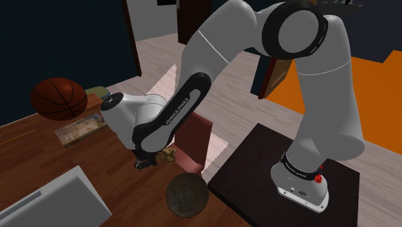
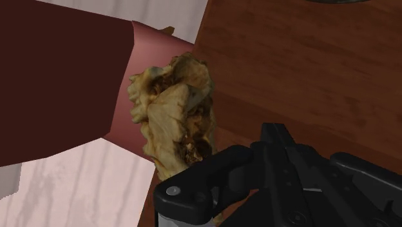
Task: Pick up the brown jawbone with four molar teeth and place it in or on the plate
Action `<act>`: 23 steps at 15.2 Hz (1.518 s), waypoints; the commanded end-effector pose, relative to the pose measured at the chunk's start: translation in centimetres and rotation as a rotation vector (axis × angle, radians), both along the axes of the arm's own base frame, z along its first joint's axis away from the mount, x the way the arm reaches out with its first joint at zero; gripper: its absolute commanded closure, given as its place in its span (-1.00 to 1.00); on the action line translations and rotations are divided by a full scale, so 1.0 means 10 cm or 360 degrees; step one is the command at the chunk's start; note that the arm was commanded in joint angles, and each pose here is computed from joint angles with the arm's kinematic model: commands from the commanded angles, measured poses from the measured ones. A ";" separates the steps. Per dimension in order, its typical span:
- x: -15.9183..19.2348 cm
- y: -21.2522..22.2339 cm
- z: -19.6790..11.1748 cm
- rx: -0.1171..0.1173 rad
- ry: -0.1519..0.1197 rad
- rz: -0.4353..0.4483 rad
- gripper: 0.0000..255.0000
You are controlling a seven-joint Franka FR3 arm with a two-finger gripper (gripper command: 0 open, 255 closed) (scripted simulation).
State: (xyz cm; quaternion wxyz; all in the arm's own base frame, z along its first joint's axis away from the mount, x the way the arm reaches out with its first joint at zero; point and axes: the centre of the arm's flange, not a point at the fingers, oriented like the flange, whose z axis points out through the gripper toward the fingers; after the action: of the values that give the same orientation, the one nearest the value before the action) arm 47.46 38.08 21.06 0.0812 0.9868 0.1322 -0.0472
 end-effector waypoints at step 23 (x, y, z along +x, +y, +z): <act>1.03 -0.34 -0.04 0.0195 0.0301 0.0481 -1.00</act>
State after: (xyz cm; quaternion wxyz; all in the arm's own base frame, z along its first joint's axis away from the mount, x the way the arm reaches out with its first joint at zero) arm 57.77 34.67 20.64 0.0143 0.9499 0.2886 -0.1189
